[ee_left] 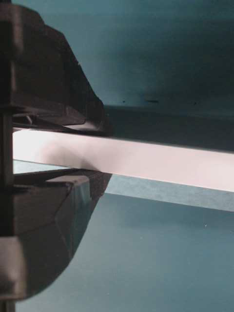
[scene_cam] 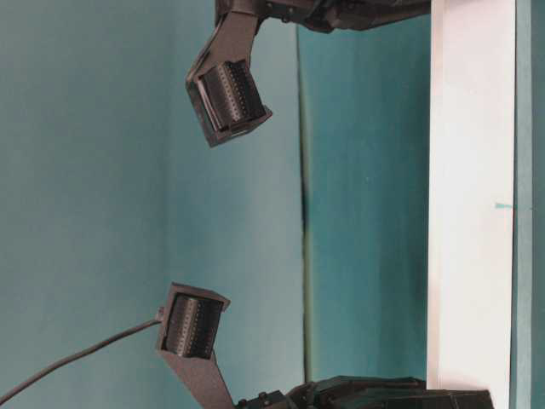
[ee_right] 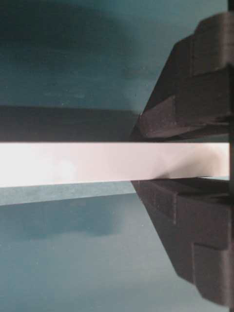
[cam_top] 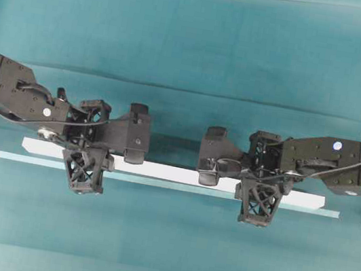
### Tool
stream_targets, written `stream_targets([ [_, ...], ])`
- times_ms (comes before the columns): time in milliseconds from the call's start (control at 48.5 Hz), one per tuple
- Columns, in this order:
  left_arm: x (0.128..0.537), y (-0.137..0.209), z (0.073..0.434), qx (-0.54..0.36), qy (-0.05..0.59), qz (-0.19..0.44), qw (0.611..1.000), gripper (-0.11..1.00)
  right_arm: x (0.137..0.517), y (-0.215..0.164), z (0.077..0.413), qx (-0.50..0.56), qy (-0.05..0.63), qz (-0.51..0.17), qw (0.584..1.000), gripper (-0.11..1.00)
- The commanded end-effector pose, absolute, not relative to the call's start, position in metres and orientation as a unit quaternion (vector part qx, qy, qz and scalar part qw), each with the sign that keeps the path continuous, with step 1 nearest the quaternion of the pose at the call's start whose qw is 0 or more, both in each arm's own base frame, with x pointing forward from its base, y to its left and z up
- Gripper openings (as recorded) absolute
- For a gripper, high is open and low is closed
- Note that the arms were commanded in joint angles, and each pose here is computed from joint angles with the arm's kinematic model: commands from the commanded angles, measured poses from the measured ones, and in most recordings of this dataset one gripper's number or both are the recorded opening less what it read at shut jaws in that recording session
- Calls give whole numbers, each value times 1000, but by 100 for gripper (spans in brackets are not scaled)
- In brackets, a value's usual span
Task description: Lift a wooden board with both hands.
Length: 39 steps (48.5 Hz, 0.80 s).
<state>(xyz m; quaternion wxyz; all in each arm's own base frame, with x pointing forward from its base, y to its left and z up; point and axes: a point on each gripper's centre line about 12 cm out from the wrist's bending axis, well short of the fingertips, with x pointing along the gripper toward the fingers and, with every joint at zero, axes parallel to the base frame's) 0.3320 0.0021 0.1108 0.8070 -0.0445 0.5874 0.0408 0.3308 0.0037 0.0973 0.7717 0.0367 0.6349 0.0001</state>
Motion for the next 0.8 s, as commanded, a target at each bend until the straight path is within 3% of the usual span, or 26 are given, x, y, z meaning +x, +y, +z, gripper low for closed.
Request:
stream_targets([
  [0,330,4,110,-54,588,49,806,17,332,-4,95,34,635,-5,771,22],
  [83,330,3,111,-53,587,47,806,17,332,-6,95,37,635,-8,771,37],
  [206,330,3,111,-53,587,48,806,18,333,-8,95,40,635,-11,772,72],
  [268,331,3,112,-55,585,49,808,28,333,-7,95,39,635,-10,772,84],
  [413,333,-1,116,-50,578,42,813,70,333,-6,96,37,635,-7,772,87],
  [516,333,-1,116,-50,578,42,813,93,334,-6,99,35,633,-6,773,88],
  [578,333,-2,116,-49,577,41,814,99,336,-6,102,35,629,-5,776,90],
  [784,336,-2,128,-48,567,39,822,100,342,-6,123,34,605,-4,796,92],
])
